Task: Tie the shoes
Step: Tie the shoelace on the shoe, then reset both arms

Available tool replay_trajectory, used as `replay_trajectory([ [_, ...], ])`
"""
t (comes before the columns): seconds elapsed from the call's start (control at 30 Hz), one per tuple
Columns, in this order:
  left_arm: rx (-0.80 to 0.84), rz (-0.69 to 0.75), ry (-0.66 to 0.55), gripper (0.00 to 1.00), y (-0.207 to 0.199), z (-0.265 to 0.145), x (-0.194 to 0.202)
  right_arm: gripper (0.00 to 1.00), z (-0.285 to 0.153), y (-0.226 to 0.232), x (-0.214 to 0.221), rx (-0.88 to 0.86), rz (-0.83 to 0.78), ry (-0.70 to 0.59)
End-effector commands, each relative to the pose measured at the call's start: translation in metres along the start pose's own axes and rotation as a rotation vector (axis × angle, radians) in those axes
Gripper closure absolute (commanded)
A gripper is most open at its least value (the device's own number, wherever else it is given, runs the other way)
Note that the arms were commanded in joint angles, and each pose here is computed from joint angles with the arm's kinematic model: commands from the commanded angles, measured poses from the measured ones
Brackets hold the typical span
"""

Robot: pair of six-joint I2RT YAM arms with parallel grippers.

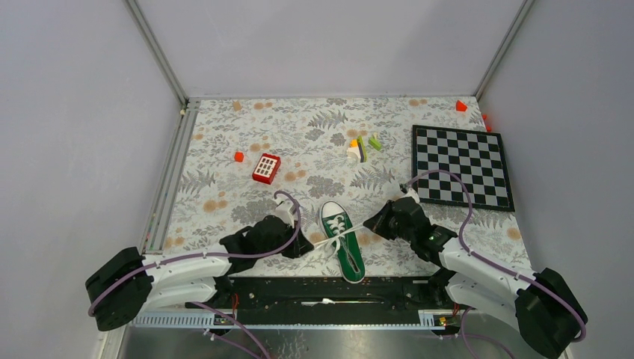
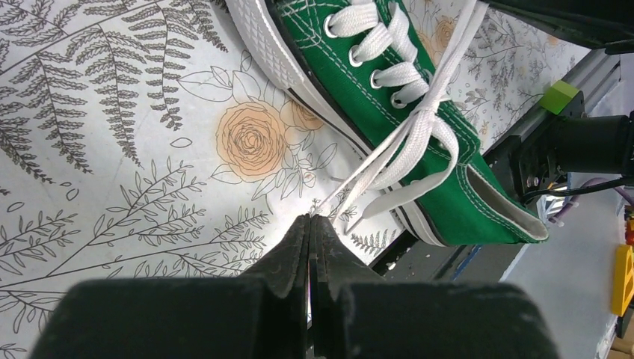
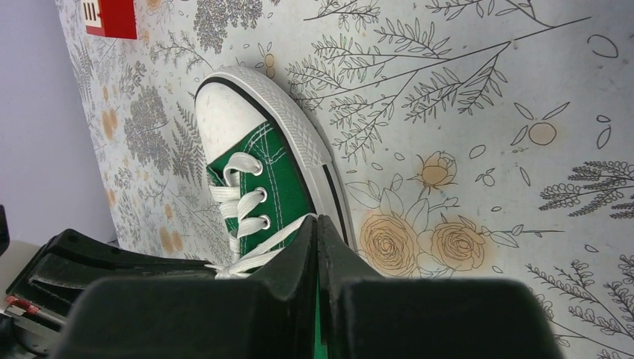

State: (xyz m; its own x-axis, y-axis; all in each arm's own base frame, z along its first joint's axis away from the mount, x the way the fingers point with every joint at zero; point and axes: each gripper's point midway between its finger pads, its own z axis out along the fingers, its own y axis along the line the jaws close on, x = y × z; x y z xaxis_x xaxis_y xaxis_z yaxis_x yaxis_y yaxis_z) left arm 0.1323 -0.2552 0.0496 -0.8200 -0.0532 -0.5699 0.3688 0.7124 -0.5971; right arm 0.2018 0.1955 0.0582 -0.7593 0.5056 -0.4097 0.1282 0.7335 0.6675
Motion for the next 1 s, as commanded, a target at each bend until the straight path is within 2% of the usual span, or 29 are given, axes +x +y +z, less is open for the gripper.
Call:
replay_trajectory([
  [0.0,-0.079,-0.007,0.024,1.00,0.023,-0.001,0.012,1.00,0.002,-0.012,-0.025,0.054,0.014,-0.117],
  [0.27,-0.082,-0.004,-0.025,1.00,0.021,-0.004,0.001,1.00,0.003,-0.014,-0.024,0.051,0.018,-0.105],
  [0.43,-0.085,0.037,-0.057,1.00,0.008,-0.003,-0.021,1.00,0.001,0.013,-0.024,-0.054,-0.042,-0.067],
  [0.47,-0.103,0.053,-0.062,0.91,0.008,-0.004,-0.027,0.85,-0.002,0.026,-0.025,-0.086,-0.076,-0.049],
  [0.5,-0.112,0.070,-0.069,0.74,0.005,-0.005,-0.036,0.66,-0.005,0.034,-0.026,-0.096,-0.100,-0.033],
  [0.53,-0.119,0.086,-0.073,0.49,0.001,-0.007,-0.043,0.53,-0.008,0.040,-0.027,-0.102,-0.127,-0.018],
  [0.6,-0.131,0.109,-0.089,0.24,-0.007,-0.012,-0.061,0.40,-0.017,0.046,-0.031,-0.088,-0.170,-0.002],
  [0.63,-0.137,0.116,-0.100,0.17,-0.012,-0.016,-0.069,0.36,-0.023,0.048,-0.036,-0.076,-0.190,-0.012],
  [0.7,-0.153,0.116,-0.144,0.09,-0.018,-0.027,-0.087,0.30,-0.035,0.046,-0.048,-0.033,-0.226,-0.055],
  [0.77,-0.167,0.112,-0.200,0.07,-0.022,-0.041,-0.104,0.15,-0.048,0.041,-0.062,0.019,-0.257,-0.109],
  [0.8,-0.181,0.108,-0.231,0.06,-0.023,-0.048,-0.113,0.02,-0.055,0.035,-0.067,0.064,-0.275,-0.130],
  [0.87,-0.214,0.101,-0.289,0.02,-0.024,-0.063,-0.128,0.00,-0.072,0.023,-0.083,0.161,-0.293,-0.187],
  [0.97,-0.265,0.082,-0.357,0.01,-0.025,-0.086,-0.148,0.00,-0.102,-0.007,-0.103,0.359,-0.314,-0.269],
])
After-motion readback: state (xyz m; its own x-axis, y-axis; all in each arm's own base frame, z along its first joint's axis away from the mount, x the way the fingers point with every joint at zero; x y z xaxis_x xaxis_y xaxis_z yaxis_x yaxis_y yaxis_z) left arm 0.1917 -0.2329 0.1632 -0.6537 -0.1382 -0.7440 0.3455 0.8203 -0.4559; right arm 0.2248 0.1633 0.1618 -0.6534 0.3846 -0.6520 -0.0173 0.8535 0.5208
